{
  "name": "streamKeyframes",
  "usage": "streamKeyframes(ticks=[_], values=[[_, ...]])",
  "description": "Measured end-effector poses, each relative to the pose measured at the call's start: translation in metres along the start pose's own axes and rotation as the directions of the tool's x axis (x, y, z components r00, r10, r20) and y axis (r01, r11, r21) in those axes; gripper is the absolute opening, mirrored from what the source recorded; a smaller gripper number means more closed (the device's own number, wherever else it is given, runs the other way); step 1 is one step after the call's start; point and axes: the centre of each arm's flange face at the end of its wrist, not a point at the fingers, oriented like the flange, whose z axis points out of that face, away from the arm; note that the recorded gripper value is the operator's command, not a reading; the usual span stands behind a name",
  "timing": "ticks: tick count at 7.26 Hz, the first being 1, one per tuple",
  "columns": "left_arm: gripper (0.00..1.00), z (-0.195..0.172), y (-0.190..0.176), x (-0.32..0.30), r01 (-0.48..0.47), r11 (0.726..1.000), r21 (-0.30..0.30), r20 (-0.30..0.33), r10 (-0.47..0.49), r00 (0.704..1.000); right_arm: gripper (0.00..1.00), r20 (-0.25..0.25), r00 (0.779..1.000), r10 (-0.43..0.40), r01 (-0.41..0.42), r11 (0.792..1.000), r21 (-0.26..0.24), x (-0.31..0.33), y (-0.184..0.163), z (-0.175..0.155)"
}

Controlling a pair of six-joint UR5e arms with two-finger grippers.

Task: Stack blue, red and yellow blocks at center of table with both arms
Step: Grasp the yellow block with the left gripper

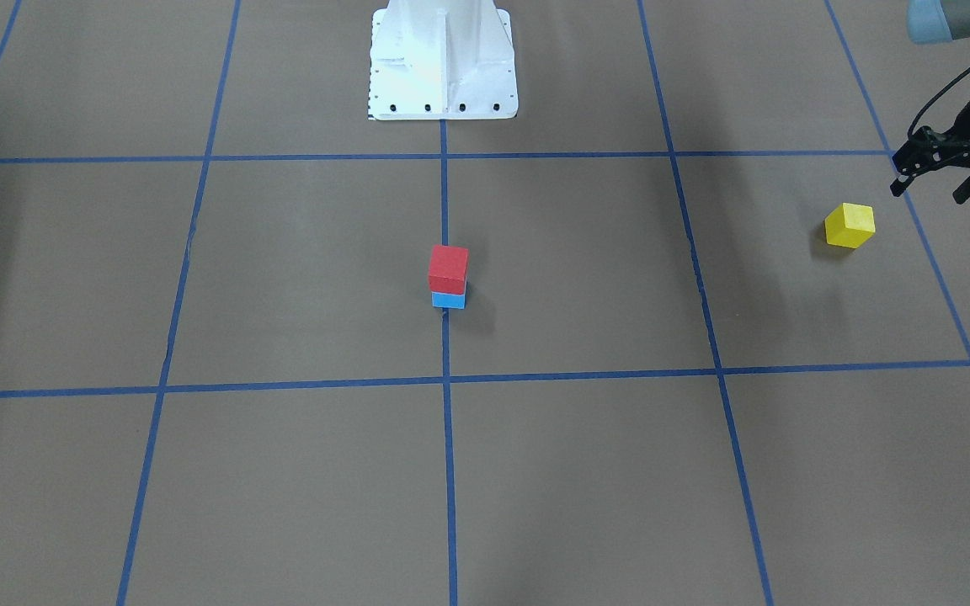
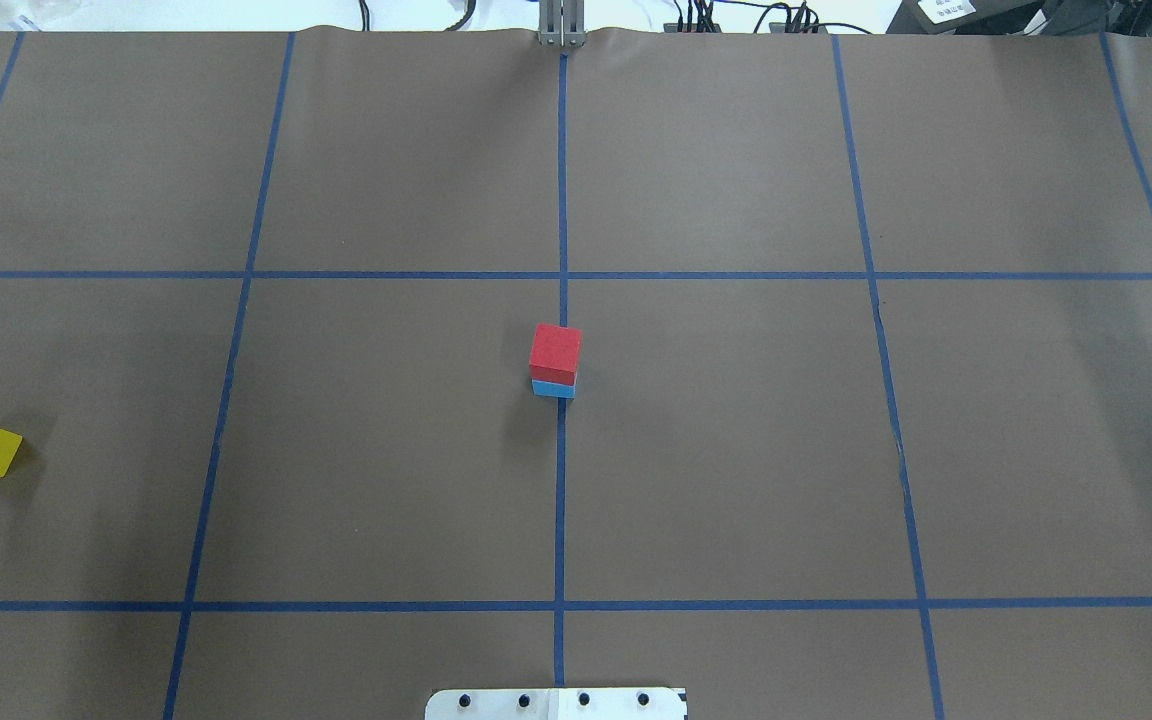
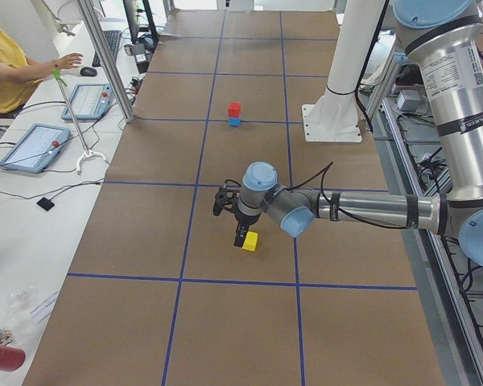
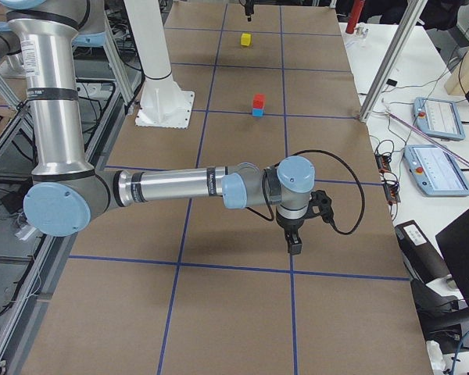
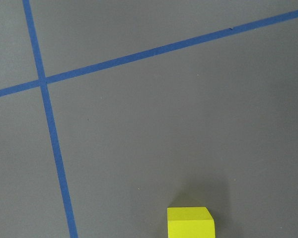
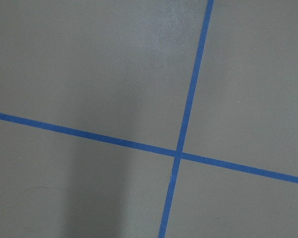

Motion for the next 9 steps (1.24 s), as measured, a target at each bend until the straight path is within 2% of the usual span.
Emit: streamKeyframes(ticks=[3, 6, 7, 8, 9], values=[[0.99, 0.035, 0.016, 0.03, 0.03, 0.999, -0.02, 0.013, -0.029, 0.999, 1.0, 0.0, 1.0, 0.0, 0.0, 1.0, 0.0, 0.0, 0.0, 0.0], [0.97, 0.07, 0.03, 0.027, -0.001, 0.999, -0.036, 0.011, 0.001, 1.0, 1.0, 0.0, 1.0, -0.002, 0.002, 1.0, 0.002, -0.001, -0.001, -0.001], [0.93, 0.077, 0.033, 0.031, -0.015, 0.999, -0.045, 0.007, 0.015, 1.0, 1.0, 0.0, 1.0, -0.002, 0.002, 1.0, 0.002, -0.001, -0.001, -0.001], [0.84, 0.082, 0.035, 0.035, -0.033, 0.998, -0.055, 0.001, 0.033, 0.999, 1.0, 0.0, 1.0, -0.001, 0.001, 1.0, 0.001, 0.0, -0.001, -0.001], [0.84, 0.087, 0.036, 0.038, -0.077, 0.995, -0.065, -0.003, 0.077, 0.997, 1.0, 0.0, 1.0, -0.002, 0.002, 1.0, 0.002, -0.001, -0.001, -0.001]])
